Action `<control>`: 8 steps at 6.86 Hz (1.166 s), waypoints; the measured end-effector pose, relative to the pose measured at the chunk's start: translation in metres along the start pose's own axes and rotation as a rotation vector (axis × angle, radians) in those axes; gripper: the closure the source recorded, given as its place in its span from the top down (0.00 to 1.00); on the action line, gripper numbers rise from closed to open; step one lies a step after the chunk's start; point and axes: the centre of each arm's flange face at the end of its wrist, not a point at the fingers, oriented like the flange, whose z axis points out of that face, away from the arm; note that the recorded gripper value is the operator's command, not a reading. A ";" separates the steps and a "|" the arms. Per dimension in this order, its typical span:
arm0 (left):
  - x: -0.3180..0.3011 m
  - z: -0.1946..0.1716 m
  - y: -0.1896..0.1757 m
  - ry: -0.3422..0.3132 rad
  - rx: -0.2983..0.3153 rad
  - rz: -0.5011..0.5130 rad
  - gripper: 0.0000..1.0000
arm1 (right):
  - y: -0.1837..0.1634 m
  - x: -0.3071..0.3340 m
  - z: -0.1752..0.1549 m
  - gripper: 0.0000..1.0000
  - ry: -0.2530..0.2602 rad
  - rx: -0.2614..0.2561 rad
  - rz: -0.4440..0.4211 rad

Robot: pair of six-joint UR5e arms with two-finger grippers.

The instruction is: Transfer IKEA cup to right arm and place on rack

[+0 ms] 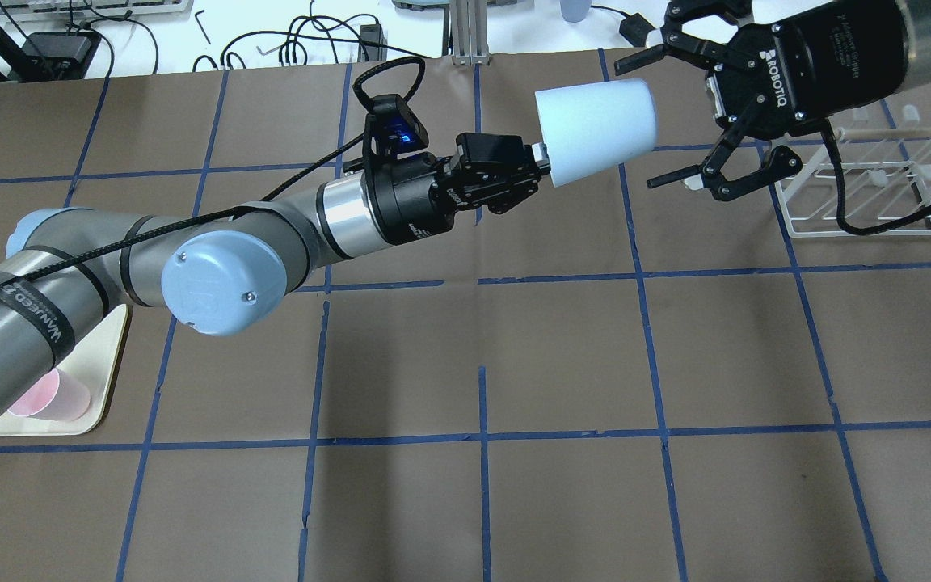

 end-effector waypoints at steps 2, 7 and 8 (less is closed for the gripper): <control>0.000 0.000 0.000 0.000 0.000 0.000 0.00 | -0.003 -0.005 0.003 1.00 0.005 0.007 -0.010; 0.000 0.001 0.000 0.001 -0.001 0.001 0.00 | -0.006 -0.011 0.001 0.45 0.004 0.030 -0.027; 0.000 0.000 0.000 -0.001 -0.002 0.000 0.76 | -0.006 -0.011 0.001 0.45 0.005 0.033 -0.031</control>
